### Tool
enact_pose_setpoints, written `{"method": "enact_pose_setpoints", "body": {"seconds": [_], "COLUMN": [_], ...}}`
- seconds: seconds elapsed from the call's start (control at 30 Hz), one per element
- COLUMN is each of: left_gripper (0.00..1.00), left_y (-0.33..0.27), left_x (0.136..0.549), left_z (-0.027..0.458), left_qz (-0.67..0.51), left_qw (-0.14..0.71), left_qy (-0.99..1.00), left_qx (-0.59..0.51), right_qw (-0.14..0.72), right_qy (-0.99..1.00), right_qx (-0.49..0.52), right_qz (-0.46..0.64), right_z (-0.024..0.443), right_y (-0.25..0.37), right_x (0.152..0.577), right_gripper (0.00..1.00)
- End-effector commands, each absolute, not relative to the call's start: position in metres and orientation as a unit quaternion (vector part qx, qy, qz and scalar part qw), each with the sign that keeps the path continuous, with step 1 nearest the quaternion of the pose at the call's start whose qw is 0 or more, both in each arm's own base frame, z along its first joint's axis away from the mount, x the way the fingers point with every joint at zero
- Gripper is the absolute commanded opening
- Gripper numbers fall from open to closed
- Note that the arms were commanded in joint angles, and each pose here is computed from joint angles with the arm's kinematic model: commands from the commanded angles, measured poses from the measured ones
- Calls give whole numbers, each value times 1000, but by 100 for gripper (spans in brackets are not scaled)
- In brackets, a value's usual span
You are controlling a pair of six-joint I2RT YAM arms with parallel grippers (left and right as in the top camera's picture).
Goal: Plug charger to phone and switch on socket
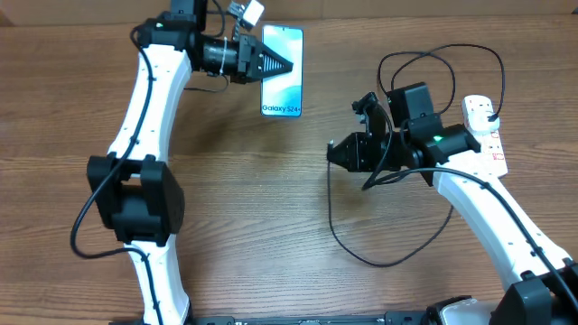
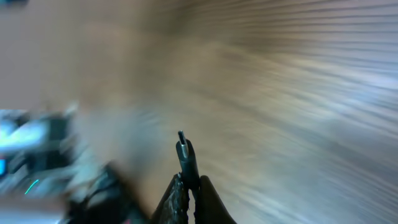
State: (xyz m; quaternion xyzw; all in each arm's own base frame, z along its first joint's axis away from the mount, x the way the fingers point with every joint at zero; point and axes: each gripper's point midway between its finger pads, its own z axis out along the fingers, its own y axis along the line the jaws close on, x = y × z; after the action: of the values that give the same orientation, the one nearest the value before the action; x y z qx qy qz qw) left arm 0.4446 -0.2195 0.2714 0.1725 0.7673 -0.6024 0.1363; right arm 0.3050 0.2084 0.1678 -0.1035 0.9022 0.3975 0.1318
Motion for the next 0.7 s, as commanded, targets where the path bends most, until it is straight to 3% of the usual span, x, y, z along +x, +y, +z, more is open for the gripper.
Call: {"method": "enact_pose_setpoints", "body": {"seconds": [0.0, 0.23, 0.67], "left_gripper": [4, 5, 4], "left_y": [-223, -227, -264], "left_x": [411, 405, 385], "left_z": [347, 361, 363], "left_qz": [-663, -681, -695], "left_qw": [192, 198, 142], "left_qy": [675, 643, 640], "left_qx": [261, 288, 295], "right_qw": [129, 154, 151], "right_qy": [792, 705, 704], "right_qx": [-226, -286, -268], "right_qz": [552, 631, 641], "right_z": [220, 260, 271], "right_y": [239, 250, 252], "right_x": [273, 265, 274], "right_gripper": [4, 4, 4]}}
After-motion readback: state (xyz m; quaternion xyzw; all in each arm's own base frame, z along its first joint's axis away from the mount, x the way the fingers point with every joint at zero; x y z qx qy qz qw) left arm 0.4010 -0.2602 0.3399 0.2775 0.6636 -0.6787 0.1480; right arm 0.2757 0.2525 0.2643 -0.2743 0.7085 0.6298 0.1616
